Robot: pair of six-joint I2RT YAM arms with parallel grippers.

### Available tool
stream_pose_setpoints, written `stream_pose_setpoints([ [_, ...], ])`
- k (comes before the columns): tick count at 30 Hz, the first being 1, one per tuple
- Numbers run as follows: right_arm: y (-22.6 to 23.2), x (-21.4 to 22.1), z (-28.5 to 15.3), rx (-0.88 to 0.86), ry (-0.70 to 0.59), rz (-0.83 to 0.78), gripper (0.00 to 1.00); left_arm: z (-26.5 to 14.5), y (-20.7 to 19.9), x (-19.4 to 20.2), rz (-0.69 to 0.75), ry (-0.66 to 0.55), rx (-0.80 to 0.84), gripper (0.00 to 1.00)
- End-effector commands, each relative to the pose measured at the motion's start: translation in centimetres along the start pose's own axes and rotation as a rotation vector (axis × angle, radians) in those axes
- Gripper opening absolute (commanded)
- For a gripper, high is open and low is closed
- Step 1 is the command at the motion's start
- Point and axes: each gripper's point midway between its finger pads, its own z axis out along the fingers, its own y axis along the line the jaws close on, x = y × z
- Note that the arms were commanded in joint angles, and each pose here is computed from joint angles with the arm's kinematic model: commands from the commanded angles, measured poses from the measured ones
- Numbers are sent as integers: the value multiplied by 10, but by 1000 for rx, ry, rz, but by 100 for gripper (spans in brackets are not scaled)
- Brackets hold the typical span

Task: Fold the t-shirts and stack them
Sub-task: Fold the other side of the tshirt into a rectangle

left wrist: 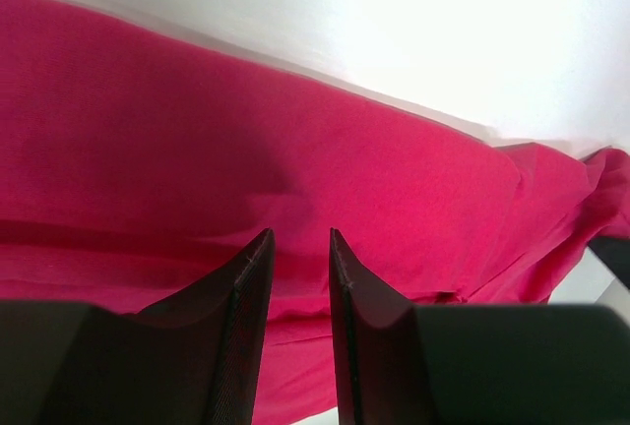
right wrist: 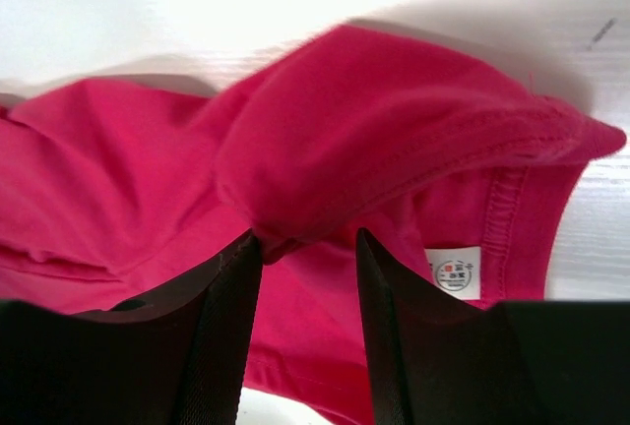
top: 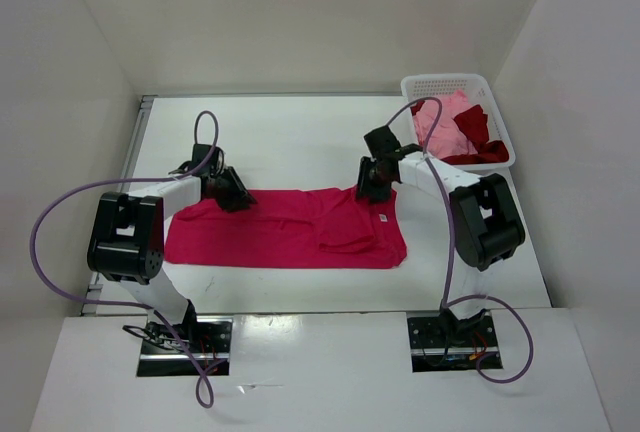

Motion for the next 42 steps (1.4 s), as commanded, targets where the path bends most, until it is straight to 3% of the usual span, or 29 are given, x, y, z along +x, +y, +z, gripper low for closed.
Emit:
stream_pose_setpoints([
  [1,2,-4,-12,-5,-54,-2,48,-2,-10,-20,-10,-48,40,36],
  [4,5,3,-4,-31,-24,-12,46,-3,-9,-22,-17,-47,44,36],
  [8,10,2,0,-59,-27,-4,21,-3,-5,-29,-32,-58,40,36],
  [10,11,-7,-7,-56,-73,6,16,-3,-5,-29,-23,-58,39,36],
  [14,4,-10,-26,-51,-111,51,13,-7,2,-31,-41,-62,30,36],
  [23,-66,35,-26,48,-52,206,6,-9,23,-35,-96,-66,7,35],
  [30,-69,42,-15,24,-25,272,9,-10,40,-36,-147,-53,2,35],
  [33,-59,27,-22,-9,-55,268,27,-20,35,-40,-144,-72,20,35],
  [34,-54,21,-30,-20,-72,266,39,-23,32,-42,-130,-82,27,35],
  [35,-53,16,-37,-22,-91,264,43,-31,28,-43,-114,-95,36,35],
  [40,-47,1,-93,-40,-189,229,46,-55,13,-48,-69,-147,69,35],
  [42,-44,8,-97,-60,-162,217,45,-58,6,-42,-37,-141,80,35],
])
